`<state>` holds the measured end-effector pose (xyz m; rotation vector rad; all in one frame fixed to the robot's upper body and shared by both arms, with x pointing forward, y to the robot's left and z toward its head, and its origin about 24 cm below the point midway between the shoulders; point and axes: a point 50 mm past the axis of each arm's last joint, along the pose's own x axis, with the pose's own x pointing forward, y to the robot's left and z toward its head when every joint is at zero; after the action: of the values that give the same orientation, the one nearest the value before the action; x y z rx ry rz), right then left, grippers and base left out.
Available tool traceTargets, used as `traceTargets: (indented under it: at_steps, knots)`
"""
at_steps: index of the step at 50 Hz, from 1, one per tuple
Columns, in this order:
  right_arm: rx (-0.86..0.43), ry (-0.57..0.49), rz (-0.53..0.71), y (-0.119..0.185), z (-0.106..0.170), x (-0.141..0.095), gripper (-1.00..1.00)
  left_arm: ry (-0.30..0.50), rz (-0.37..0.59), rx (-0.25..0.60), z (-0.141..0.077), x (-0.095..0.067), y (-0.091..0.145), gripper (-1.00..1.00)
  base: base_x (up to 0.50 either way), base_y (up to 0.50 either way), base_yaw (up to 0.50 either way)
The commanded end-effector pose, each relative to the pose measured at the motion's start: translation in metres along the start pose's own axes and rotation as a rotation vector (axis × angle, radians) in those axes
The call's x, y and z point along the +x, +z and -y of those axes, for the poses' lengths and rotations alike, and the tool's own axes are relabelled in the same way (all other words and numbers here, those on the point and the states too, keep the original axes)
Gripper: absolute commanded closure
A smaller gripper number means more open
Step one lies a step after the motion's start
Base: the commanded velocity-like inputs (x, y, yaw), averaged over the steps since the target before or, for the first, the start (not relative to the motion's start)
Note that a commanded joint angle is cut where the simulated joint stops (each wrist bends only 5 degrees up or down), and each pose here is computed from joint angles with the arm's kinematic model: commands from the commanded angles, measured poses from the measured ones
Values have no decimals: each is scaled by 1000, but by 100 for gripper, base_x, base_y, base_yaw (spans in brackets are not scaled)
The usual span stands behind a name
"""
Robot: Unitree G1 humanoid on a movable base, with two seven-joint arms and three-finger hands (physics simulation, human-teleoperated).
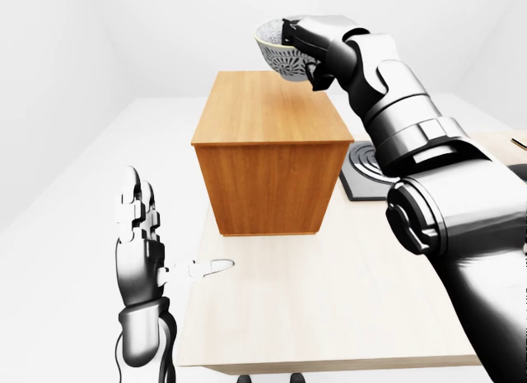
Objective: Put the bowl on the top of the cabinet.
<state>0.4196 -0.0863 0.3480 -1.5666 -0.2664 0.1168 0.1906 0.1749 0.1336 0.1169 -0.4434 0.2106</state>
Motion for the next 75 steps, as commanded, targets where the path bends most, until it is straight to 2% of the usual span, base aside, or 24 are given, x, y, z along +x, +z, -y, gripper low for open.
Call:
traceTargets:
  at_steps: [1,17,46,47,48,49,64,71,75]
  knots:
    - [-18,-12,29,12,-3,2,100,-3,-3,-2,0,0,-1,-100,0,0,0]
    - [-34,0,78,33,-8,4,100,-3,-8,-4,0,-1,-2,-100,0,0,0]
    - [-43,40,82,35,-23,5,100,-10,-4,-3,1,0,-1,-100,0,0,0]
    - [-41,49,83,35,-24,5,69,-9,-7,-3,1,0,-2,-100,0,0,0]
    - [-41,50,83,35,-24,5,69,-9,-7,-3,1,0,-2,-100,0,0,0]
    - [-46,67,80,35,-26,5,-100,-8,-4,-3,1,0,-1,-100,0,0,0]
    - [-47,42,53,24,-8,3,-100,-12,-8,-3,1,0,-2,-100,0,0,0]
    - [-58,-9,9,10,28,-4,-100,-14,-10,-4,1,0,-2,-100,0,0,0]
    - [-66,-55,-41,-7,60,-15,-100,-16,-10,-5,1,0,-2,-100,0,0,0]
